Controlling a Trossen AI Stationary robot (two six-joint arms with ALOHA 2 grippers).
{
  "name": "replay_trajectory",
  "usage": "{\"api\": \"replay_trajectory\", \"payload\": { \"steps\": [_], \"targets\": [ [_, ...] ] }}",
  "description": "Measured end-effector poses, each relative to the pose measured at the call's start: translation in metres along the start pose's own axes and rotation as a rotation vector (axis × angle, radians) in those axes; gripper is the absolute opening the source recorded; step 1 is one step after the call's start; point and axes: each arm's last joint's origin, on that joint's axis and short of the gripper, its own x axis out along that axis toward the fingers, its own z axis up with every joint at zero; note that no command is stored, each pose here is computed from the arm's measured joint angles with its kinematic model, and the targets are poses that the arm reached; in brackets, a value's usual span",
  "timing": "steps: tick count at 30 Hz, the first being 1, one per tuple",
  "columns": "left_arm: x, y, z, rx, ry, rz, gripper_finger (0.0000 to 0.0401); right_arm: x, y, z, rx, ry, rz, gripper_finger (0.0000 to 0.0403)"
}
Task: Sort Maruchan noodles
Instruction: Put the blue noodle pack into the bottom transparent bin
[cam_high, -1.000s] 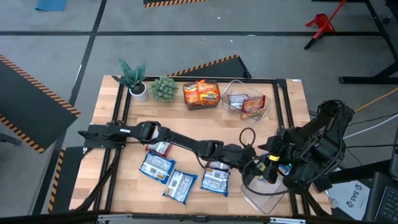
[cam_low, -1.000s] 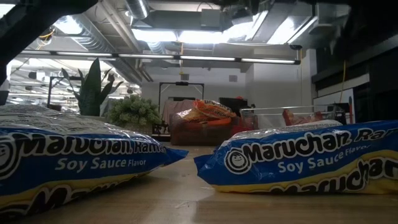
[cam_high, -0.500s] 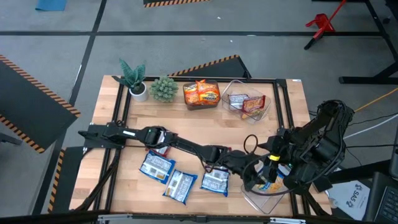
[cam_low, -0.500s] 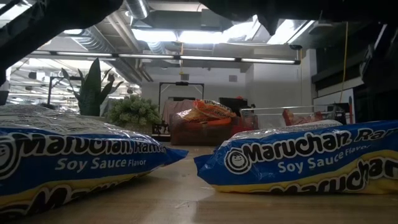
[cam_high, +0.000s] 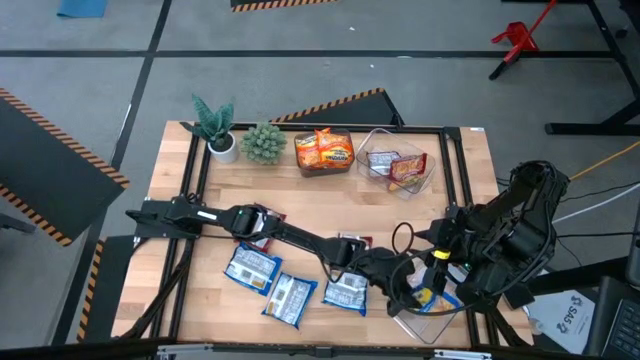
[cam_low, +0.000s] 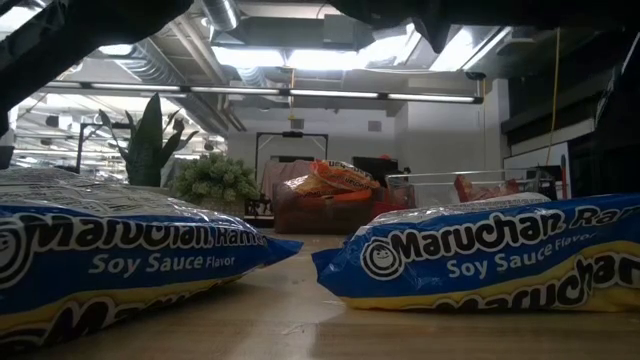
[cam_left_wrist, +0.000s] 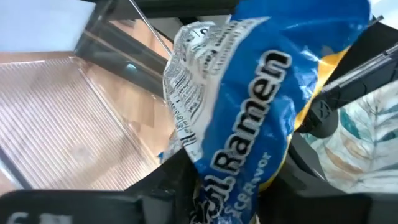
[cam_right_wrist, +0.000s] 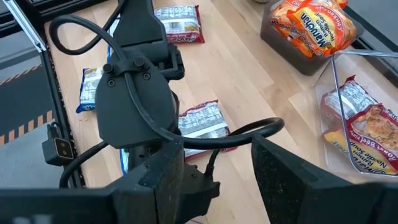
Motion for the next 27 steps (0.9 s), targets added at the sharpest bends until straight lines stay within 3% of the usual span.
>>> {"api": "replay_trajectory", "payload": {
  "steps": [9, 16, 21, 27],
  "targets": [
    [-0.001, 0.002, 0.001, 0.001, -0.001, 0.013, 0.0198, 0.000, 0.000, 0.000, 0.000, 0.006, 0.002, 0.0175],
    [-0.008, 0.025, 0.020, -0.024, -0.016, 0.055, 0.0217, 0.000, 0.000, 0.000, 0.003, 0.009, 0.005, 0.0175],
    [-0.020, 0.047, 0.042, -0.140, 0.079, -0.044, 0.0217, 0.003, 0.005, -0.005, 0.025, 0.119, 0.026, 0.0175],
    [-0.046, 0.082, 0.074, -0.300, 0.295, -0.224, 0.0213, 0.012, 0.018, -0.015, 0.010, 0.284, 0.038, 0.0175]
  ]
}}
